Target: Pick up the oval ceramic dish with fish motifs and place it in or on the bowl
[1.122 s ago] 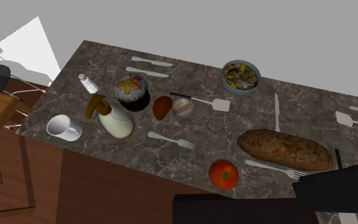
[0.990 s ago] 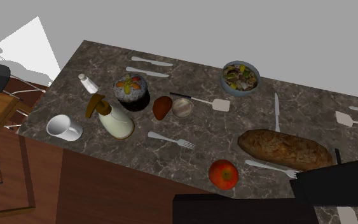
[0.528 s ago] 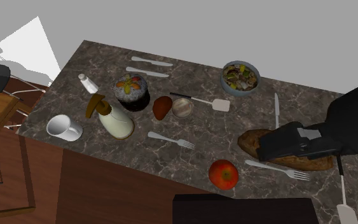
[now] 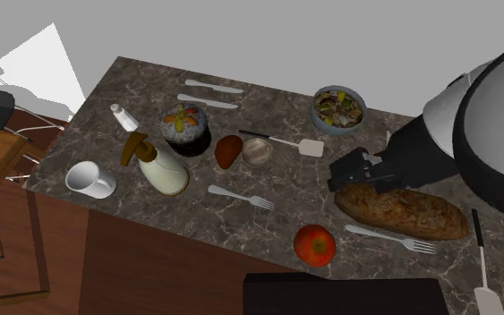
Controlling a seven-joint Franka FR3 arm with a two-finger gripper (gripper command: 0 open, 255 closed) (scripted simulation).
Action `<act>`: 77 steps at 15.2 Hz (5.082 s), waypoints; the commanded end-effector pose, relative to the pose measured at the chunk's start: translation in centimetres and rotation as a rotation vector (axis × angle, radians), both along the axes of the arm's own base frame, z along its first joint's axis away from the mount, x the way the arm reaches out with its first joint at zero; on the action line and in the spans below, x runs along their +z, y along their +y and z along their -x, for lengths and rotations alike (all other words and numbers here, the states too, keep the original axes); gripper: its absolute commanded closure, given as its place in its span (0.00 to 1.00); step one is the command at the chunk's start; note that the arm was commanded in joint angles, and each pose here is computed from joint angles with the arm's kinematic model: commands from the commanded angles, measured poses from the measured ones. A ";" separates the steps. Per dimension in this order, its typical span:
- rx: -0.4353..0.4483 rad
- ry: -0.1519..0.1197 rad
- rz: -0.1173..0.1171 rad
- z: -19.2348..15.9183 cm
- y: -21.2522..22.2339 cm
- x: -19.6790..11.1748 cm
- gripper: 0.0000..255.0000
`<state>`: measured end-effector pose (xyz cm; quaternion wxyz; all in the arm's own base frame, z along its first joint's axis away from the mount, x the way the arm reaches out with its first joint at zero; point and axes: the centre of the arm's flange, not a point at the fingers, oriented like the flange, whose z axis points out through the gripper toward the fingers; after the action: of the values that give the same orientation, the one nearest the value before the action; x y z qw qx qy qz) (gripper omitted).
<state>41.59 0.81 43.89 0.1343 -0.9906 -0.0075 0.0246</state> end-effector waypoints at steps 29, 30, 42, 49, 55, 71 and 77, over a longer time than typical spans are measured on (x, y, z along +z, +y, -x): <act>-0.095 -0.033 -0.366 -20.3 3.5 -29.1 0.00; -0.095 -0.033 -0.366 -20.3 3.8 -29.6 0.00; -0.095 -0.033 -0.366 -20.4 4.6 -30.7 1.00; -0.095 -0.033 -0.366 -20.4 4.6 -30.6 1.00; -0.095 -0.033 -0.366 -20.4 4.6 -28.0 1.00; -0.095 -0.033 -0.366 -20.4 4.6 -19.6 1.00; -0.095 -0.033 -0.366 -20.4 4.6 -16.4 1.00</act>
<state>61.96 5.41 27.03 0.3133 -0.9491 0.0325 0.0000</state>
